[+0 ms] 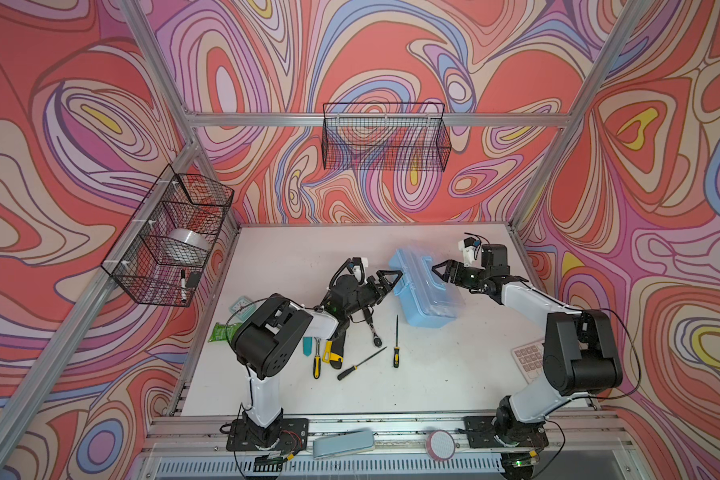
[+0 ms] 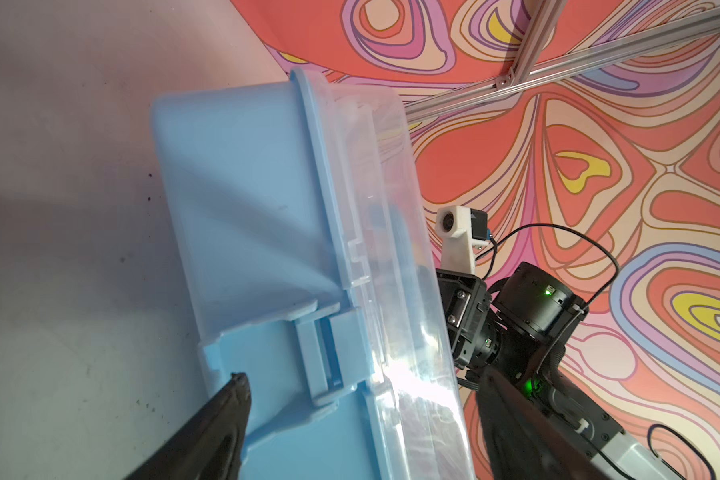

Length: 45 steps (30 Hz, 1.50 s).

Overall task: Pack the tool kit
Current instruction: 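Lift the lid upward with the right gripper while the left gripper holds the base, then swing the lid open away from the robot with the right gripper, left holding base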

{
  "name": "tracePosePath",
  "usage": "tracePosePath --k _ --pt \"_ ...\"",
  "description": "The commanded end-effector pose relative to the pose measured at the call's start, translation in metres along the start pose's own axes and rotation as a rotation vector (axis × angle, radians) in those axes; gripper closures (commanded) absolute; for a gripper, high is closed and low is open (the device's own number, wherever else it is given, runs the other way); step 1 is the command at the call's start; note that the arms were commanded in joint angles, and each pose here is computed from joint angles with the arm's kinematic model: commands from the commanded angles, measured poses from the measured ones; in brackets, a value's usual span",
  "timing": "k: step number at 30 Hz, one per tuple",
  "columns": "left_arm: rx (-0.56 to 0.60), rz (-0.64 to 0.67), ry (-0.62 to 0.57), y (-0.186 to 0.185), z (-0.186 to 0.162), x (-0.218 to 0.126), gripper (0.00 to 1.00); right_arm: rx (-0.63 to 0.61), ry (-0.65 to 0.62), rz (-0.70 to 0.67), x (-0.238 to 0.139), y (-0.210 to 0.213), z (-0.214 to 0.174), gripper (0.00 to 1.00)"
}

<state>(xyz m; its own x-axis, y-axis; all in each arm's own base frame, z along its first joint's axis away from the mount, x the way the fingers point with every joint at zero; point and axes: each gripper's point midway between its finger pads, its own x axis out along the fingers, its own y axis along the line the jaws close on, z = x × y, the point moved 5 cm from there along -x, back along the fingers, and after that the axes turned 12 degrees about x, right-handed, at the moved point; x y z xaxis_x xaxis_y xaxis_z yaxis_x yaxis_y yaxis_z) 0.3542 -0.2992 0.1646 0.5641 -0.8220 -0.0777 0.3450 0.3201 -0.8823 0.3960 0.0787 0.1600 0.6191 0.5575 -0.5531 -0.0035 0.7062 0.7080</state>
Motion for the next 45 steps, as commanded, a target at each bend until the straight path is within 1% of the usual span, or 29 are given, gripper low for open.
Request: tracePosePath --k 1,8,20,28,35,41,45 --pt "0.036 -0.027 0.001 -0.018 0.008 0.005 0.15 0.092 0.093 -0.022 -0.001 -0.008 -0.024 0.36" --pt "0.036 -0.007 0.025 -0.018 0.007 0.016 0.15 0.084 0.088 -0.025 -0.006 -0.003 -0.020 0.36" --pt "0.005 0.072 0.062 0.009 -0.002 0.027 0.15 0.119 0.052 0.015 -0.010 0.002 -0.008 0.37" --pt "-0.007 0.093 0.068 0.019 -0.004 0.036 0.15 0.150 0.034 0.057 -0.019 -0.001 0.001 0.37" --pt "-0.024 0.156 0.089 0.039 -0.012 0.038 0.15 0.195 0.021 0.111 -0.026 -0.009 0.008 0.37" --pt "-0.020 0.172 0.095 0.044 -0.012 0.041 0.16 0.232 0.008 0.170 -0.028 -0.012 0.014 0.36" --pt "-0.002 0.197 0.104 0.045 -0.010 0.040 0.16 0.291 -0.009 0.238 -0.030 -0.022 0.021 0.36"
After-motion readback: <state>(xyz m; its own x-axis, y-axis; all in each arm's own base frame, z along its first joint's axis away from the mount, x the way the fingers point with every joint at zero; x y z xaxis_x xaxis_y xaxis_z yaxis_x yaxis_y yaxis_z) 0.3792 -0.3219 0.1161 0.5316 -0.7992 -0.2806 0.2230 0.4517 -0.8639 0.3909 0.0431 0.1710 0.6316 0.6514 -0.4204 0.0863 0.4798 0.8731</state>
